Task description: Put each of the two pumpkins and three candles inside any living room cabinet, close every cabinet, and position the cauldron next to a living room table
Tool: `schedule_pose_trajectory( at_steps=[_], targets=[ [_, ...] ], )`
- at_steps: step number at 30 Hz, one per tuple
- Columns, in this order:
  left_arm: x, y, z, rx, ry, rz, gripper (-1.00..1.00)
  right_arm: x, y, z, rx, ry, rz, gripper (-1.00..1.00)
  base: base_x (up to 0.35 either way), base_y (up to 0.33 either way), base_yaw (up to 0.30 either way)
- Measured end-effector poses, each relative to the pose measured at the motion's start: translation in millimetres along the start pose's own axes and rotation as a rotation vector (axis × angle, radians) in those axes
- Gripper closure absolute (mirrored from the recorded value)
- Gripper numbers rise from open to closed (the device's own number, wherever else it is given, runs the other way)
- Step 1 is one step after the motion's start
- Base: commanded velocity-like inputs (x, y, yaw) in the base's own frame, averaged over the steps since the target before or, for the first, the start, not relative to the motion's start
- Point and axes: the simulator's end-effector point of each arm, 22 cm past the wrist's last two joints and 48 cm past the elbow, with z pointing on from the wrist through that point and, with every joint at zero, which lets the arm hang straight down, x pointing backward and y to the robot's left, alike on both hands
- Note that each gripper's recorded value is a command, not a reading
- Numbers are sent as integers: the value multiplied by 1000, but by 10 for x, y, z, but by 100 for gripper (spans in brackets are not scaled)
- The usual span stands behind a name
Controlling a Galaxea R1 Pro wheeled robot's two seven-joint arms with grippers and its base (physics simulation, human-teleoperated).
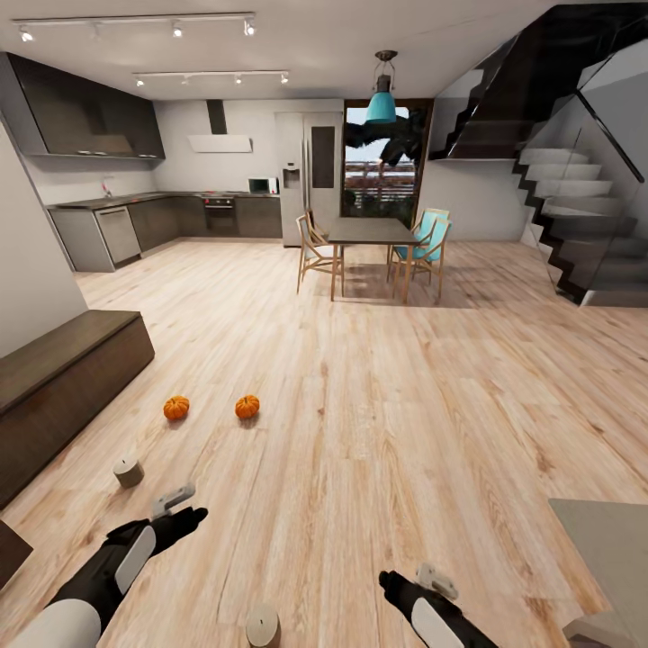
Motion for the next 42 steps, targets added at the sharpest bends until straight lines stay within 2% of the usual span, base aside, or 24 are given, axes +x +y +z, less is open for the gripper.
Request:
schedule_pose_trajectory(
  at_steps=[6,8,10,12,16,22,29,33,37,42],
  targets=[
    [122,131,70,-32,-34,6,-100,189,67,-131,190,-35,-147,-100,0,0,0],
    [221,126,102,-42,-34,62,-100,164,117,-164,207,-69,-164,-100,0,0,0],
    [260,111,114,-44,-35,98,-100,142,143,-175,209,-87,-166,-100,0,13,0],
    [258,98,119,-42,-44,114,-100,136,163,-180,207,-94,-167,-100,21,126,0],
    [219,101,115,-32,-63,111,-100,143,251,-169,170,-96,-170,-100,104,245,0],
    [216,99,117,-31,-65,116,-100,148,285,-163,155,-95,-172,-100,39,256,0],
    [222,85,118,-30,-65,125,-100,199,382,-165,124,-98,-224,-100,76,169,0],
    [227,75,120,-29,-65,129,-100,194,391,-166,121,-102,-226,-100,9,195,0],
    [229,69,121,-27,-65,129,-100,129,482,-169,84,-137,-211,-100,1,31,0],
    [255,87,162,-26,-66,120,-100,147,490,-120,71,-142,-208,-100,0,4,0]
  ],
)
